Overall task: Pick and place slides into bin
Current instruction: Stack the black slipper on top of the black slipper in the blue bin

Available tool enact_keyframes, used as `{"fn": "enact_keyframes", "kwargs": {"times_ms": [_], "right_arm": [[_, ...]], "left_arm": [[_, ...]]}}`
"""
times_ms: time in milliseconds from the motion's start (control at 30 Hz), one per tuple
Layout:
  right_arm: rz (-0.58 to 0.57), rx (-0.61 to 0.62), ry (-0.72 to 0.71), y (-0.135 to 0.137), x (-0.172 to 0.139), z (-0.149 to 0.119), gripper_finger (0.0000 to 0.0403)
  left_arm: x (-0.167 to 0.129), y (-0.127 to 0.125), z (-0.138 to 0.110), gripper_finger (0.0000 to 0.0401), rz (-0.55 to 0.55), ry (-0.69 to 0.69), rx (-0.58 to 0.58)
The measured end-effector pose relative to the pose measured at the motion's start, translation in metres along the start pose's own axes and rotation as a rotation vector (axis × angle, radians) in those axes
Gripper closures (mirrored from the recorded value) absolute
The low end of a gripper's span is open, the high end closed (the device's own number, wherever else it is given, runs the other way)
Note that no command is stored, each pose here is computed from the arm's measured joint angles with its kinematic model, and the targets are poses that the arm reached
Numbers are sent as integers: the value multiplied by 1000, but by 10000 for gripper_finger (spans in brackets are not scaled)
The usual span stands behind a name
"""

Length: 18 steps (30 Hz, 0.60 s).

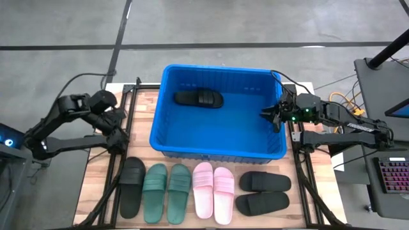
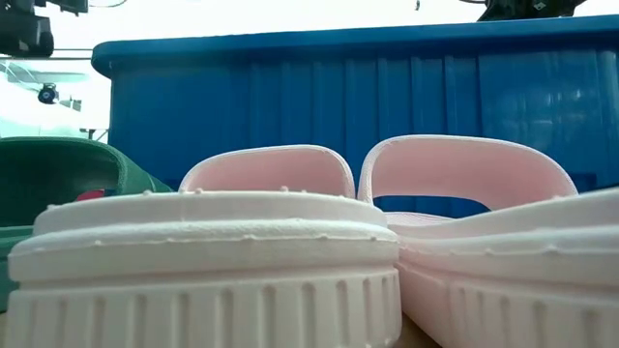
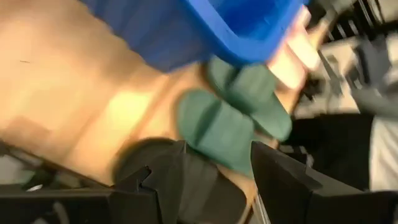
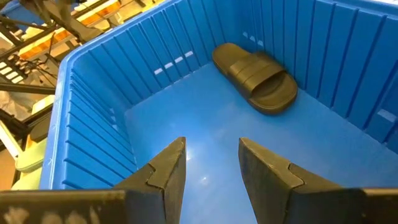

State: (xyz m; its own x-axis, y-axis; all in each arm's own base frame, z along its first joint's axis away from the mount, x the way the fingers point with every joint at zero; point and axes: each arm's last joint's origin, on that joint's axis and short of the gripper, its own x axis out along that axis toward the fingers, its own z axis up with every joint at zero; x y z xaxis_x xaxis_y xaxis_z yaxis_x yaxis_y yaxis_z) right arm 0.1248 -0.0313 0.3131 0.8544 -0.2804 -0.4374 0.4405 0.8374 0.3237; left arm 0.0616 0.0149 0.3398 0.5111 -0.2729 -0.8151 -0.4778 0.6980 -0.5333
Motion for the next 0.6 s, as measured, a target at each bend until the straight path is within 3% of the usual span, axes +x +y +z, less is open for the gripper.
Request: {"fn": "enact_keyframes", "kwargs": {"times_ms": [367, 500, 600], "right_arm": [[-12, 1, 26, -1, 0, -3, 264], [-14, 10, 27, -1, 0, -3, 264], [-17, 22, 26, -1, 0, -3, 264]], "left_arm": [[38, 12, 8, 235, -35, 200, 120], [46, 17, 4, 235, -45, 233, 111], [51, 22, -2, 235, -27, 236, 36]]}}
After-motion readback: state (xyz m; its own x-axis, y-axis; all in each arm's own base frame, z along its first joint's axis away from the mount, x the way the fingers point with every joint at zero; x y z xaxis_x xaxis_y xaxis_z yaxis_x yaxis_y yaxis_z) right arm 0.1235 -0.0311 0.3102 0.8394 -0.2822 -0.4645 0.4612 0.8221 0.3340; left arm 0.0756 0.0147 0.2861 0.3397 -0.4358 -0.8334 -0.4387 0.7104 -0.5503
